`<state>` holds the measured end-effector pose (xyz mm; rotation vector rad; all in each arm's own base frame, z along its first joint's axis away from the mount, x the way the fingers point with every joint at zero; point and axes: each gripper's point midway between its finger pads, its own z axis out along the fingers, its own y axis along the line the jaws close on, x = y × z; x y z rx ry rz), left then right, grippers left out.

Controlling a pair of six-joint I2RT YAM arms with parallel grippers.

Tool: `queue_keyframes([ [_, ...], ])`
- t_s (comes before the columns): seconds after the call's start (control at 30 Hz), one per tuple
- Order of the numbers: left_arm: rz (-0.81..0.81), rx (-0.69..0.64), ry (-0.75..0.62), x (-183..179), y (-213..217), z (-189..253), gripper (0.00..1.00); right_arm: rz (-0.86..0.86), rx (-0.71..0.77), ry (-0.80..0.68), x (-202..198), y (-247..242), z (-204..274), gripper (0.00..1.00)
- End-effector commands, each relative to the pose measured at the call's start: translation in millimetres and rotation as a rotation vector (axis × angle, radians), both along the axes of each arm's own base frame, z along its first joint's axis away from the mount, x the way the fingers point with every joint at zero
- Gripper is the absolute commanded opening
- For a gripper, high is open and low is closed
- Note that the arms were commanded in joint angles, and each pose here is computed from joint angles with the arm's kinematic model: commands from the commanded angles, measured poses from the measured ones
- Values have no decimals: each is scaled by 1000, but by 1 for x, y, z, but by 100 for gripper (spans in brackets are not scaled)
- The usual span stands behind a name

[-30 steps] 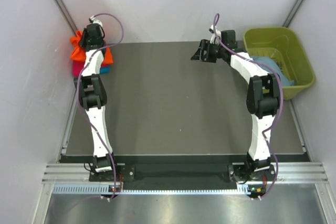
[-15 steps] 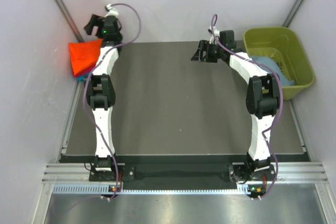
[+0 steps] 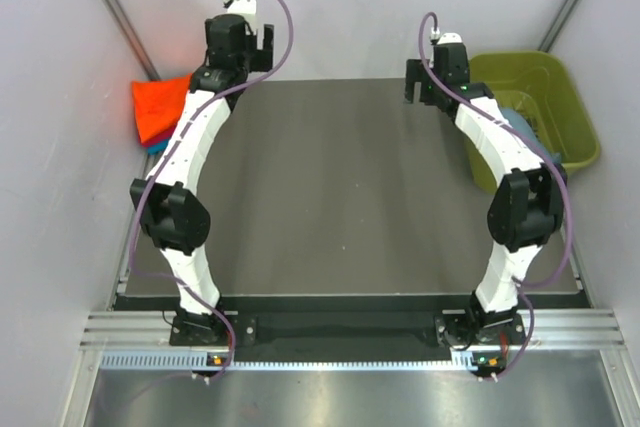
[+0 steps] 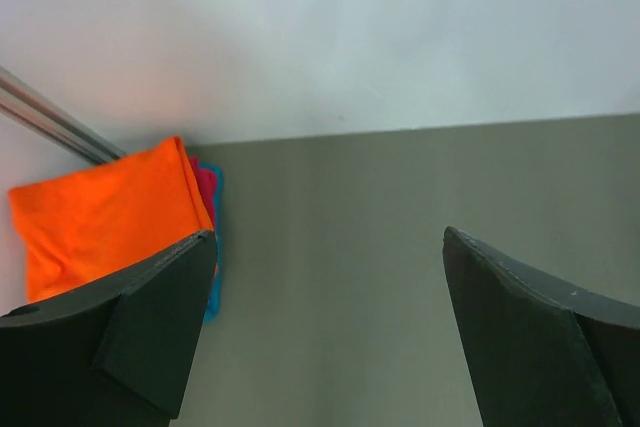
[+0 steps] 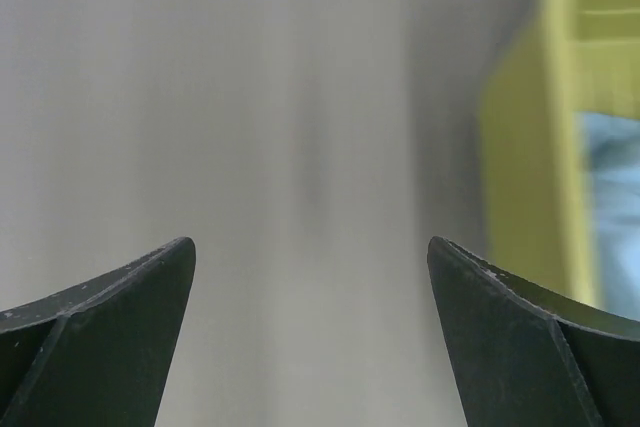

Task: Fold and stack the t-shirts
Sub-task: Neatly place the folded tshirt to the corner

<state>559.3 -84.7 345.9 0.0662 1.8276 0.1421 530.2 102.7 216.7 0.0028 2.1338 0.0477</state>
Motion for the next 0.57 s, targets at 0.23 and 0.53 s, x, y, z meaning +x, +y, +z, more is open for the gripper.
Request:
queue_keyframes([
  [0.23, 9, -148, 5, -54, 6, 30, 99, -68, -123, -59, -59, -36, 55, 100],
  [0.53, 112, -40, 38, -106, 45, 6, 99, -105, -135, -109, -99, -53, 74, 100],
])
